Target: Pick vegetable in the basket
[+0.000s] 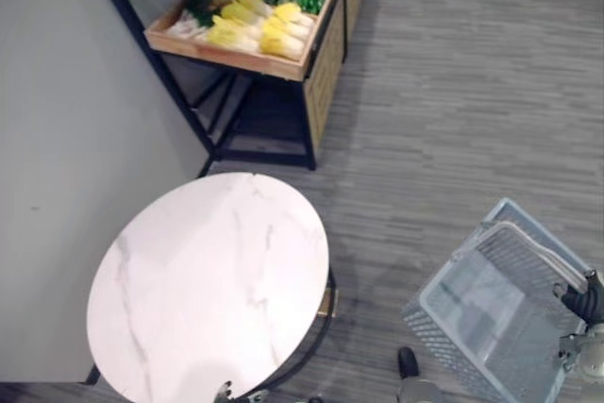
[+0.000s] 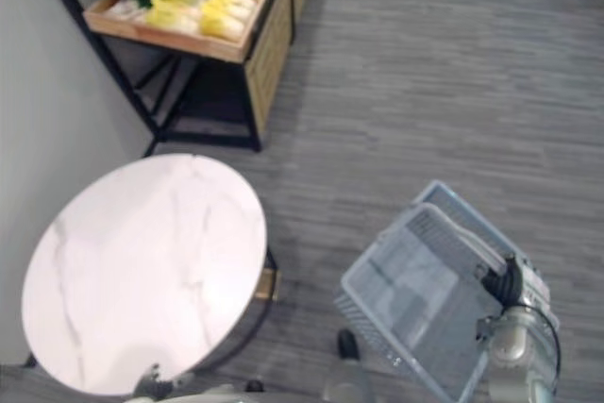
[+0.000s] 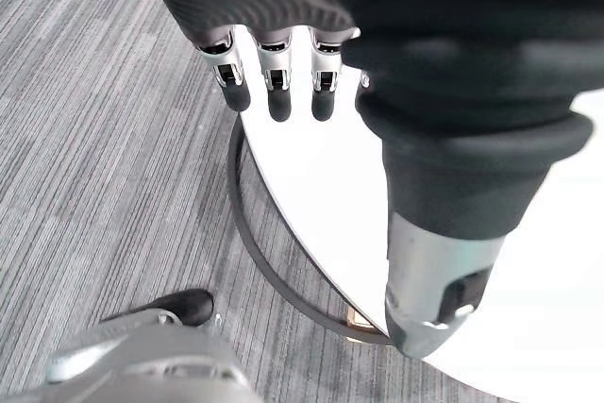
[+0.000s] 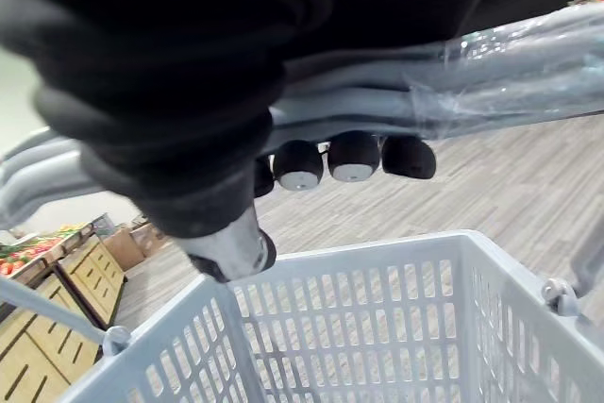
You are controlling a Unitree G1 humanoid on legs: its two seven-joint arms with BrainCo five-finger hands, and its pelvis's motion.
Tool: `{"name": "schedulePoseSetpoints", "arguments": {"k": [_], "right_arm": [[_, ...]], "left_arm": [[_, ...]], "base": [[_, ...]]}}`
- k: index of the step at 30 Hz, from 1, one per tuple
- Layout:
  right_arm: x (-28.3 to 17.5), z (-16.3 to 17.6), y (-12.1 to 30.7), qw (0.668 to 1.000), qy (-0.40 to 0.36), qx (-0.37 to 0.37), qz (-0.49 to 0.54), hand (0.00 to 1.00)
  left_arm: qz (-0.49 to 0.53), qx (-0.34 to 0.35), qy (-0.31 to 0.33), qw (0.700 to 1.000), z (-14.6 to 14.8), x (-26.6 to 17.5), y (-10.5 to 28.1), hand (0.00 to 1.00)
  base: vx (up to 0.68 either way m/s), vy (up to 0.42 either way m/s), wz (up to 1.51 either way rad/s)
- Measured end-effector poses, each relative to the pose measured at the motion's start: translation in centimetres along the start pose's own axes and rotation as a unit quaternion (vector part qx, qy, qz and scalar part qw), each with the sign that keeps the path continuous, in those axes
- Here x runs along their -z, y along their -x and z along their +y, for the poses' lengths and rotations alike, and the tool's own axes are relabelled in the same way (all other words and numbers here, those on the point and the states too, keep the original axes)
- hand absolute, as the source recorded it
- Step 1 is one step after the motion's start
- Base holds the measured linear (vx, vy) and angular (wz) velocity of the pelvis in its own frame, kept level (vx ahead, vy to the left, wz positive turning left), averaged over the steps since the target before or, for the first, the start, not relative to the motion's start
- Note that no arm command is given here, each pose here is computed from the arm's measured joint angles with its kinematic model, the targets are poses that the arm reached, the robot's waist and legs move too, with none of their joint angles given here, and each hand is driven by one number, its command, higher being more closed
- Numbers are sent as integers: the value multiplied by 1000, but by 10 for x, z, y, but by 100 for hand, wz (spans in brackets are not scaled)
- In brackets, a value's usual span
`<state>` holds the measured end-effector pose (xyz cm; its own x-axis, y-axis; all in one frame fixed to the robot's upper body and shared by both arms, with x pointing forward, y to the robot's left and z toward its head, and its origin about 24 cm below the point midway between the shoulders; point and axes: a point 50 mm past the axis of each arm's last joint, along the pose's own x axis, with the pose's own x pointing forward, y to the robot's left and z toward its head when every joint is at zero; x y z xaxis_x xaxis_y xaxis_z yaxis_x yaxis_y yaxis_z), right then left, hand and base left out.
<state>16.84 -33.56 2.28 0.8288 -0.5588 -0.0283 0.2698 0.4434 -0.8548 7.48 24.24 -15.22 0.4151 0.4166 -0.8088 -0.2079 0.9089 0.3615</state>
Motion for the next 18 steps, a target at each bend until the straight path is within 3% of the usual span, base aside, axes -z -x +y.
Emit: {"name": "schedulePoseSetpoints", "arguments": {"k": [4,11,15,18], "right_arm": [[-10,13,0,1000,-18,-14,-9,100],[-7,13,0,1000,2,-14,-4,100],[-13,15,-2,1000,-12,-14,-14,100],[-12,14,-3,1000,0,-15,-6,100]], "left_arm": [[-11,-24,-1,1000,18,-6,-3,0],[-10,-27,-3,1000,20,-7,-4,0],[-15,-46,-32,998,37,-12,-8,0],[-17,-29,-36,999,21,-15,-8,0]], "base": [[-48,-55,-80],[-25,-63,-31],[60,-387,-25],[6,-445,15]]}}
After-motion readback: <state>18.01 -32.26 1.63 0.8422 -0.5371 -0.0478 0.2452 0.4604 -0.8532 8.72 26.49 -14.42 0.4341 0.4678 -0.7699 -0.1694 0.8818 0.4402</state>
